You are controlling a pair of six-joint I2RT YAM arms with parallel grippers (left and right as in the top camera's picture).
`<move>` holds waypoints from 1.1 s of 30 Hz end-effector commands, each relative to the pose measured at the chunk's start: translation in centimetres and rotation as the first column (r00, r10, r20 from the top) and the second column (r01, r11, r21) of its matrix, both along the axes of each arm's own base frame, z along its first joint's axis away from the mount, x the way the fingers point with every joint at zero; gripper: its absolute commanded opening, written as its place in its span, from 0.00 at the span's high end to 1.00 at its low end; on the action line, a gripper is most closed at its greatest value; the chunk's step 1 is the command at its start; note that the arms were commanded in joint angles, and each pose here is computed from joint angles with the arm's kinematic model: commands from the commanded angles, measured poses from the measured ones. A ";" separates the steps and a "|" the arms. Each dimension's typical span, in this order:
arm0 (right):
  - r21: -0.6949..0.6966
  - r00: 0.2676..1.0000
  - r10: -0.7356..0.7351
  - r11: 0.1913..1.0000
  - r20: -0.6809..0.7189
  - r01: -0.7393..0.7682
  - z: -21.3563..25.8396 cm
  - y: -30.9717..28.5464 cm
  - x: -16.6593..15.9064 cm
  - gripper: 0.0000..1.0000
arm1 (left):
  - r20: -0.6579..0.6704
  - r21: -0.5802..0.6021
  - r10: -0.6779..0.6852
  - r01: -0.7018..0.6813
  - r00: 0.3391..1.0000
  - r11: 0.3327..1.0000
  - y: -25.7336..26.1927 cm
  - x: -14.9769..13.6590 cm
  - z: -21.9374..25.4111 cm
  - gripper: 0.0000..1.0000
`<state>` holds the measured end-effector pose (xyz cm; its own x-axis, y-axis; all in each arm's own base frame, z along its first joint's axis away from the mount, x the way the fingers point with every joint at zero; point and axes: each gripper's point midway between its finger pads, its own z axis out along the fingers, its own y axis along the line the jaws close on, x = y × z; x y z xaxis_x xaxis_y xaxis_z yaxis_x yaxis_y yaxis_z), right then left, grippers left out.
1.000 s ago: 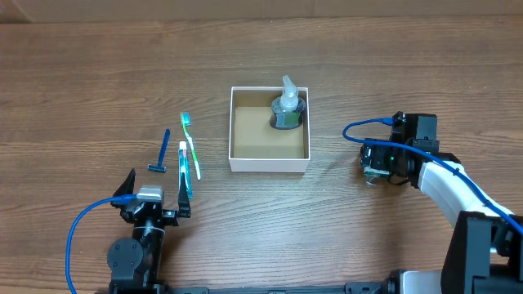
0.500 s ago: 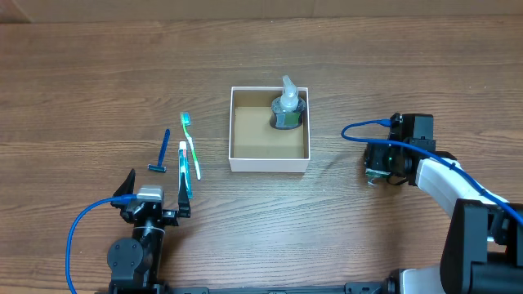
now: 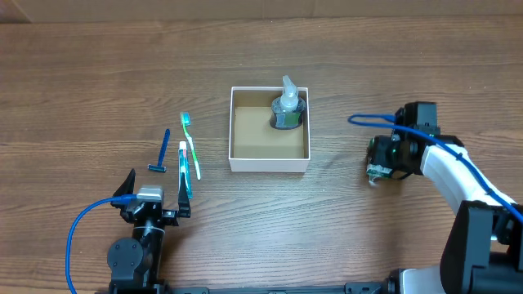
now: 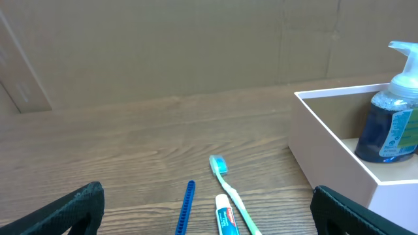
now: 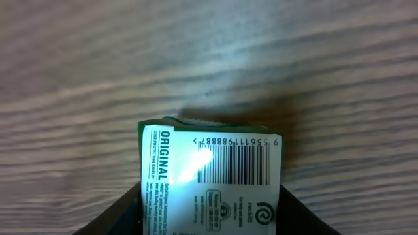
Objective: Pack container
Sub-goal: 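Carry the soap bar into the box beside the bottle and release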
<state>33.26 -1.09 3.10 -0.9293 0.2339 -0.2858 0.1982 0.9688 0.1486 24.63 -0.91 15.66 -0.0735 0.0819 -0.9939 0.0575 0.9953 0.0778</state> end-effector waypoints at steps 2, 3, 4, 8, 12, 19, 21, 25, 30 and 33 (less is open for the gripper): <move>0.016 0.987 0.057 0.998 0.152 -0.061 6.4 3.6 2.9 0.58 | 0.004 0.001 0.013 -0.013 1.000 1.000 0.3 0.0 0.0 0.00; 0.010 0.984 0.078 0.997 0.163 -0.081 7.0 4.3 3.0 0.58 | 0.005 0.001 0.013 -0.013 1.000 1.000 0.3 0.0 0.0 0.00; -0.002 0.978 0.112 0.994 0.176 -0.114 7.9 5.5 3.1 0.58 | 0.004 0.001 0.013 -0.013 1.000 1.000 0.3 0.0 0.0 0.00; -0.027 0.965 0.173 0.985 0.197 -0.171 11.1 9.7 2.7 0.58 | 0.004 0.001 0.013 -0.013 1.000 1.000 0.3 0.0 0.0 0.00; -0.039 0.944 0.232 0.972 0.235 -0.230 13.9 14.4 1.8 0.58 | 0.004 0.001 0.013 -0.013 1.000 1.000 0.3 0.0 0.0 0.00; -0.025 0.911 0.289 0.955 0.294 -0.295 15.8 20.7 -0.1 0.58 | 0.004 0.001 0.013 -0.013 1.000 1.000 0.3 0.0 0.0 0.00; -0.022 0.902 0.307 0.949 0.303 -0.315 15.7 21.6 -0.2 0.58 | 0.005 0.001 0.013 -0.013 1.000 1.000 0.3 0.0 0.0 0.00; -0.010 0.895 0.310 0.946 0.319 -0.324 15.4 22.9 0.3 0.58 | 0.004 0.001 0.013 -0.013 1.000 1.000 0.3 0.0 0.0 0.00; -0.008 0.896 0.308 0.947 0.319 -0.322 14.3 23.6 1.3 0.59 | 0.004 0.001 0.013 -0.013 1.000 1.000 0.3 0.0 0.0 0.00; -0.009 0.897 0.309 0.946 0.317 -0.323 13.5 24.0 1.8 0.59 | 0.004 0.001 0.013 -0.013 1.000 1.000 0.3 0.0 0.0 0.00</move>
<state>33.86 22.23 16.23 -0.8363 -0.0595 -0.5450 -0.1922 0.9628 0.1899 24.63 -0.91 15.66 -0.0735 0.0819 -0.9939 0.0575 0.9953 0.0778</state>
